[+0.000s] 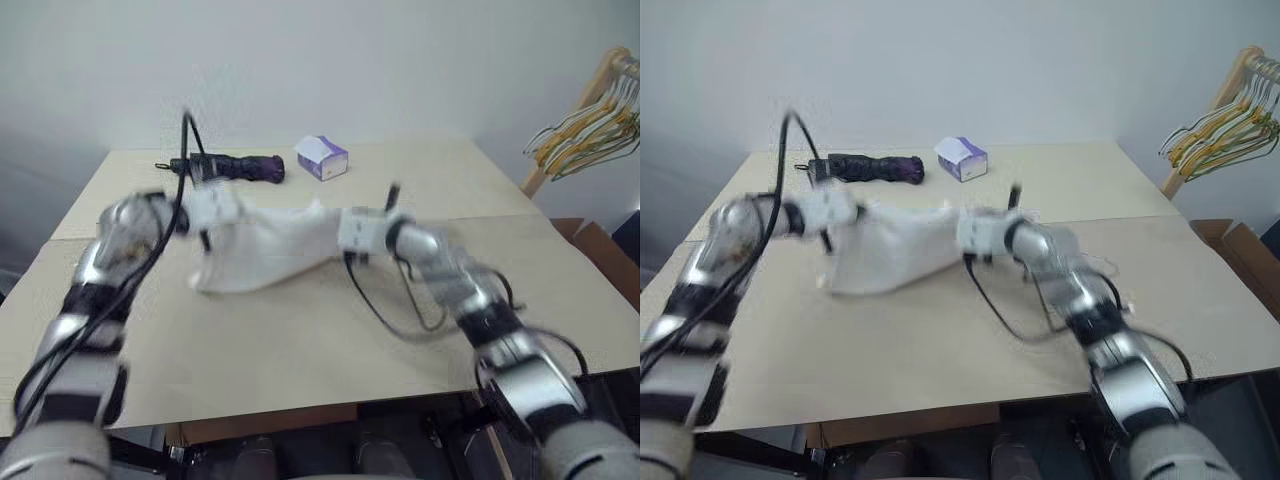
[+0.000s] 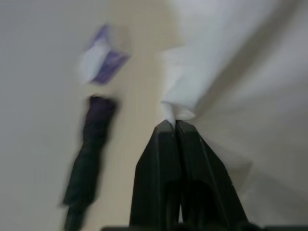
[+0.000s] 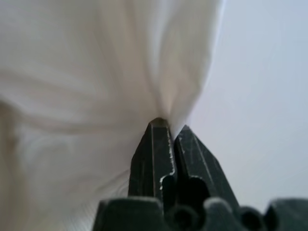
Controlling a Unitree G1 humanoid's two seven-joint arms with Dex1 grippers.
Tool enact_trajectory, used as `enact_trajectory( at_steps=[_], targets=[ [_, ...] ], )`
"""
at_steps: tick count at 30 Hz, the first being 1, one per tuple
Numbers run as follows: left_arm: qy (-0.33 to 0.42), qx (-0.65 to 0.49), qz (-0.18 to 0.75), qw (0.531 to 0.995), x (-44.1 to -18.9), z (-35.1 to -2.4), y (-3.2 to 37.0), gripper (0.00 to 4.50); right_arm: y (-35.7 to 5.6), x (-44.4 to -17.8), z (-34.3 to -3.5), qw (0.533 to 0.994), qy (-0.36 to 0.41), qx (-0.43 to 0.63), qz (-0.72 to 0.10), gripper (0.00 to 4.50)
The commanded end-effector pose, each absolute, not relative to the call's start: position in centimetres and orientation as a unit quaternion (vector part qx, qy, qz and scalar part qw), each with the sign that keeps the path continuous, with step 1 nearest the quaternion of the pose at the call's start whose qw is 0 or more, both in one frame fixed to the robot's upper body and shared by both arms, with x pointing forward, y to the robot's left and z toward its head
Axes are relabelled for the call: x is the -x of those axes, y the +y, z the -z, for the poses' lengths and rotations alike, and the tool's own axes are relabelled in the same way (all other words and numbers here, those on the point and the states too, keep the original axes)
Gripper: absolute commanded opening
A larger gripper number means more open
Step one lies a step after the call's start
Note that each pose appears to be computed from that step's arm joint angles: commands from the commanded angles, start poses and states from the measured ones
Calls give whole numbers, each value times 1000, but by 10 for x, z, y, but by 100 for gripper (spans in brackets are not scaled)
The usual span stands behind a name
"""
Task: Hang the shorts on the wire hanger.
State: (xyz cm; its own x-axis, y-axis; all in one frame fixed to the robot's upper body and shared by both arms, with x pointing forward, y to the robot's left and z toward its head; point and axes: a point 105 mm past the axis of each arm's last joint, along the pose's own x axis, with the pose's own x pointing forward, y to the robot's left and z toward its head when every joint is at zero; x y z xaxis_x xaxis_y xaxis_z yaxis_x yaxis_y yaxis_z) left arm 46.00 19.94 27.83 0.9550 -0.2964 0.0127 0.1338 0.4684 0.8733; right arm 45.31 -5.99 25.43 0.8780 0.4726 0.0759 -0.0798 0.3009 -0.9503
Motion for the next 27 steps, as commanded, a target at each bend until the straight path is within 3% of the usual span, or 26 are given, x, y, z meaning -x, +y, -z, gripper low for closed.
enact_trajectory(
  at_steps=[1,4,6,9,11,15,19,23,27],
  targets=[
    [-179,-473,-99,857,-464,-373,225,0,-78,-469,-337,813,-260,520,-27,2],
    [-282,-432,-220,828,-438,-445,229,0,-84,-456,-400,811,-344,470,64,2],
    [-338,-417,-261,802,-419,-475,229,0,-88,-444,-425,797,-391,450,98,2],
    [-390,-419,-258,778,-405,-494,224,0,-95,-437,-432,787,-420,440,101,2],
    [-395,-436,-230,775,-407,-487,222,0,-100,-443,-413,788,-408,454,77,2],
    [-383,-436,-114,806,-421,-438,217,0,-103,-451,-351,783,-379,494,-9,2],
    [-358,-427,70,827,-419,-356,210,0,-94,-439,-270,766,-354,513,-156,2],
    [-291,-403,245,832,-381,-279,206,0,-89,-403,-201,735,-328,506,-311,2],
    [-174,-389,376,823,-330,-223,209,0,-89,-369,-155,704,-292,499,-413,2]
  ],
)
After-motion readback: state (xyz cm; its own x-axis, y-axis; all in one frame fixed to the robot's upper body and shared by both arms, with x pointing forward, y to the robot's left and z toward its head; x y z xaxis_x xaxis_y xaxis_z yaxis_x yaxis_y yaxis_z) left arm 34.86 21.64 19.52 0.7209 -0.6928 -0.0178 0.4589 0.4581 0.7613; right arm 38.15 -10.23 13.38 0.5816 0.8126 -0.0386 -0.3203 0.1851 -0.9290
